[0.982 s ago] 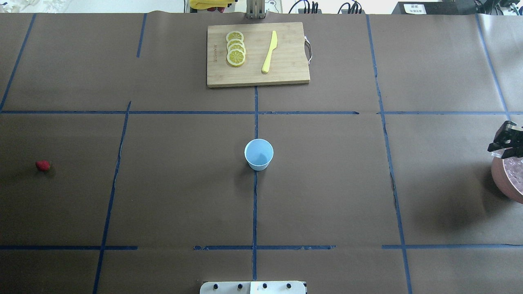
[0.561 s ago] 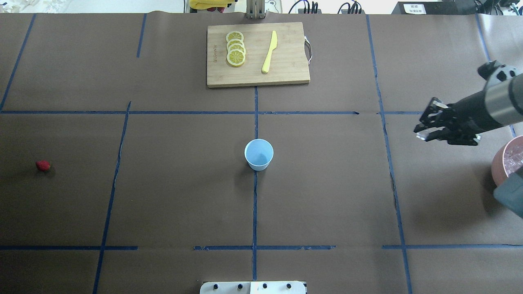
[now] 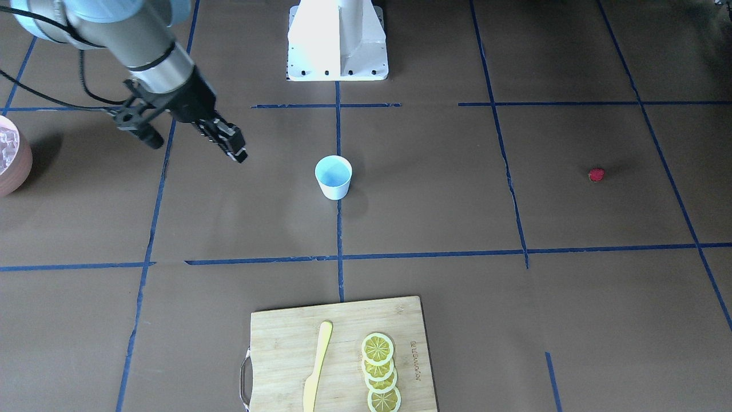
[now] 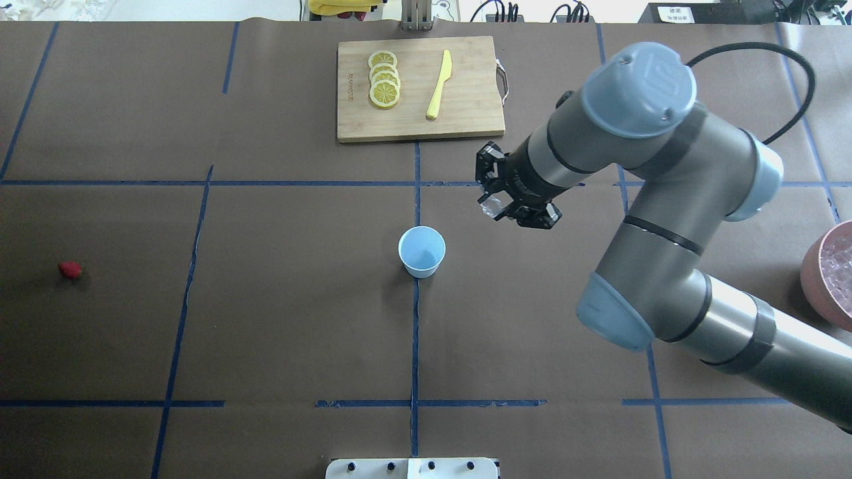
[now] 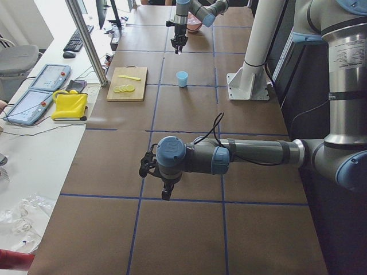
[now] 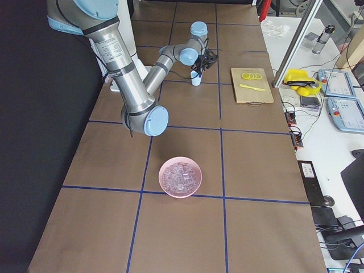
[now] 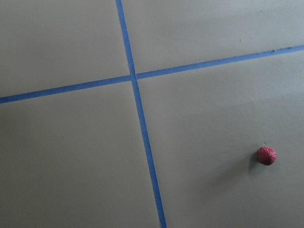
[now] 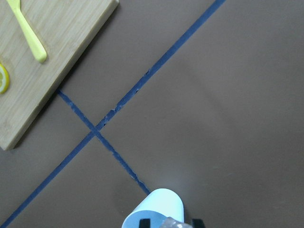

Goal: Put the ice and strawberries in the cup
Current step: 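Carry the ice cube with the right gripper over the light-blue cup, then open the right gripper to drop the ice cube into the cup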

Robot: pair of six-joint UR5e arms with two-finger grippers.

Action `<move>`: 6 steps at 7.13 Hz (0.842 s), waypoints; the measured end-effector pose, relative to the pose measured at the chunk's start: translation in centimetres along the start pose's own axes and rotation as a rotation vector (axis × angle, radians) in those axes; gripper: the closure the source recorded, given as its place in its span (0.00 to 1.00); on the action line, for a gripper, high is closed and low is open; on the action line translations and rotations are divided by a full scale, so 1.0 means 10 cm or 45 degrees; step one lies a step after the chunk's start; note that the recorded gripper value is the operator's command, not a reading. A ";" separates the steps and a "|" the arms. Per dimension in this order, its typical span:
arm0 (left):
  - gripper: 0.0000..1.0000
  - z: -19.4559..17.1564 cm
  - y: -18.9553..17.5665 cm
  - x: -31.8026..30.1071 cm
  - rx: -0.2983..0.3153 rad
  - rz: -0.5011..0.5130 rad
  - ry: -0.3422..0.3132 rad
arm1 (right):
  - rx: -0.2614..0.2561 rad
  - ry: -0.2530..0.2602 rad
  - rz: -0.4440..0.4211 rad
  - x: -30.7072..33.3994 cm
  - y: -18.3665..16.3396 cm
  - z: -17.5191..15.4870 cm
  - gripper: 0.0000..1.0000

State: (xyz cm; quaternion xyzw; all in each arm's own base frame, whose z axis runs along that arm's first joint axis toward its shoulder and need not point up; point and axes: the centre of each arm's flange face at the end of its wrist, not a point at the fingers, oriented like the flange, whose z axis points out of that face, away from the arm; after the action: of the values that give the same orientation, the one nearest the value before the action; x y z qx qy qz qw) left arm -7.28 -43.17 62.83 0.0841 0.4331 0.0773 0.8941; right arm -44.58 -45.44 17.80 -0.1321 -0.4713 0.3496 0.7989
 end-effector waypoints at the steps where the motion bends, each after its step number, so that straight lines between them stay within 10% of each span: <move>1: 0.00 0.00 0.00 0.01 0.004 0.002 0.007 | 0.006 0.016 0.002 -0.11 0.19 0.19 0.86; 6: 0.00 0.00 0.00 0.03 0.009 0.001 0.033 | 0.009 0.086 -0.034 -0.16 0.66 0.69 0.41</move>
State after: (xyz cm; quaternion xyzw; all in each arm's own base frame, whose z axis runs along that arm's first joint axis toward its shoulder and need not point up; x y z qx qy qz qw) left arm -7.11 -43.11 62.59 0.0864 0.4451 0.0774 0.8880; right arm -53.78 -42.59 16.77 -0.1347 -0.4444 0.3360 0.8194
